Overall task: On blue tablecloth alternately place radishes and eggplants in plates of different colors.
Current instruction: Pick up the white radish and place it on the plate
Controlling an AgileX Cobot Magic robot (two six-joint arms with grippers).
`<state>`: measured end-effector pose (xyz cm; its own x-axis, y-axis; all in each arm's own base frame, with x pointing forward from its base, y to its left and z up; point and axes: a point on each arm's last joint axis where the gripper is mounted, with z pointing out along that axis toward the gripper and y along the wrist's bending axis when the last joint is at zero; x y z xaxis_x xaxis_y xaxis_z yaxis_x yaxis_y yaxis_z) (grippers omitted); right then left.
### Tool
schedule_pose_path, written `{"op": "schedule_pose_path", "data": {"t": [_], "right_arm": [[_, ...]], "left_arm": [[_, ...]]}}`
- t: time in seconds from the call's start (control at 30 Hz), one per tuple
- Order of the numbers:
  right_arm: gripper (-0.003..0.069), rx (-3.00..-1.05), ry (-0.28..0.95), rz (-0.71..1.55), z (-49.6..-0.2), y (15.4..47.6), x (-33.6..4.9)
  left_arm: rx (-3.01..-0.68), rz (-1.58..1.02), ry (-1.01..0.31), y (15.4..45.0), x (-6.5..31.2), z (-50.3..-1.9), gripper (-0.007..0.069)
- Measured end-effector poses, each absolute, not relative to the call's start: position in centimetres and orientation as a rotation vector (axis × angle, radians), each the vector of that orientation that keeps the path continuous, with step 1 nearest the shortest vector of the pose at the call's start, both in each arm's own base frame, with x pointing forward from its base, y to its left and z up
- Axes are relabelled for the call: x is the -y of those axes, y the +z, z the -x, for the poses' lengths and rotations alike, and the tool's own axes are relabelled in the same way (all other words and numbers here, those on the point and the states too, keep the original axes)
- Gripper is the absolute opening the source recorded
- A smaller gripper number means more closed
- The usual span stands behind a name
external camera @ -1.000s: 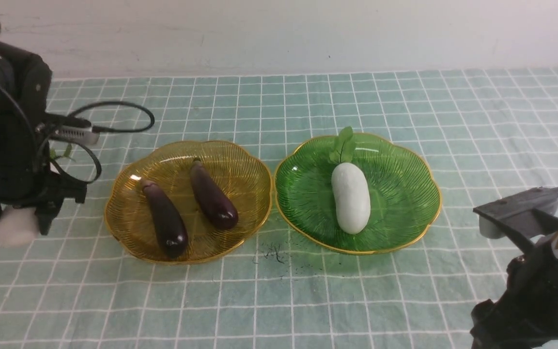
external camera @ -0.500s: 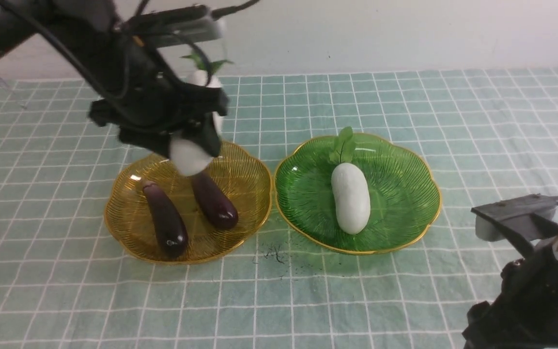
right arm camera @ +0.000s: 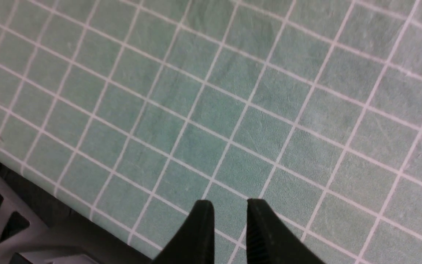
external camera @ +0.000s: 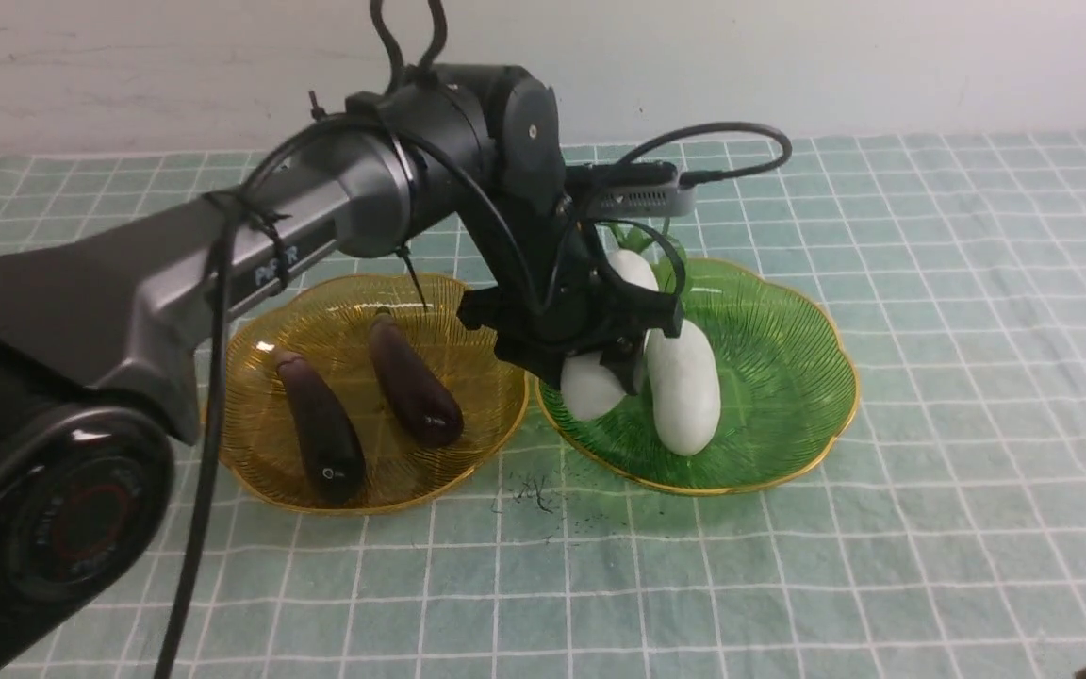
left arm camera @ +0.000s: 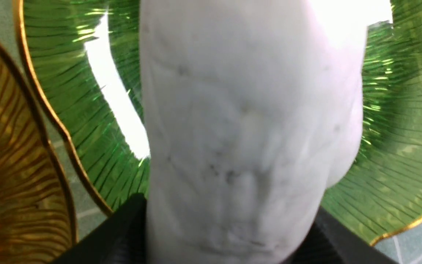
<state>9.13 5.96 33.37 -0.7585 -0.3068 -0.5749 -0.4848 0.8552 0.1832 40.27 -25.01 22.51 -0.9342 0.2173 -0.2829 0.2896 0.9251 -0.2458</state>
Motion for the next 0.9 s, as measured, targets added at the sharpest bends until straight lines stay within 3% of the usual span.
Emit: {"op": "schedule_pose_path", "data": {"t": [0.13, 0.23, 0.4, 0.5, 0.73, 0.9], "right_arm": [[0.0110, -2.290, 0.430, 0.564, -4.8, 35.0, -4.0], [0.0110, -2.193, 0.387, 0.551, -2.7, 35.1, -2.7], [0.0110, -1.990, 0.280, 0.492, -0.7, 33.4, -0.9], [0.0110, -1.917, 0.271, 0.469, -0.8, 32.2, -0.8], [0.0102, -1.819, 0.276, 0.431, -3.2, 29.2, -1.7], [0.0030, -1.696, 0.283, 0.395, -4.0, 29.0, -1.9]], "left_arm": [[-2.849, -0.367, -0.412, 21.4, 25.2, -40.6, 0.0430], [-2.847, -0.367, -0.413, 21.4, 25.2, -40.7, 0.0477], [-2.845, -0.366, -0.415, 21.5, 25.2, -40.6, 0.0578], [-2.848, -0.362, -0.428, 21.5, 25.3, -40.6, 0.0594], [-2.866, -0.360, -0.458, 22.1, 25.3, -40.2, 0.0575], [-2.847, -0.360, -0.468, 23.0, 25.2, -40.0, 0.0517]]}}
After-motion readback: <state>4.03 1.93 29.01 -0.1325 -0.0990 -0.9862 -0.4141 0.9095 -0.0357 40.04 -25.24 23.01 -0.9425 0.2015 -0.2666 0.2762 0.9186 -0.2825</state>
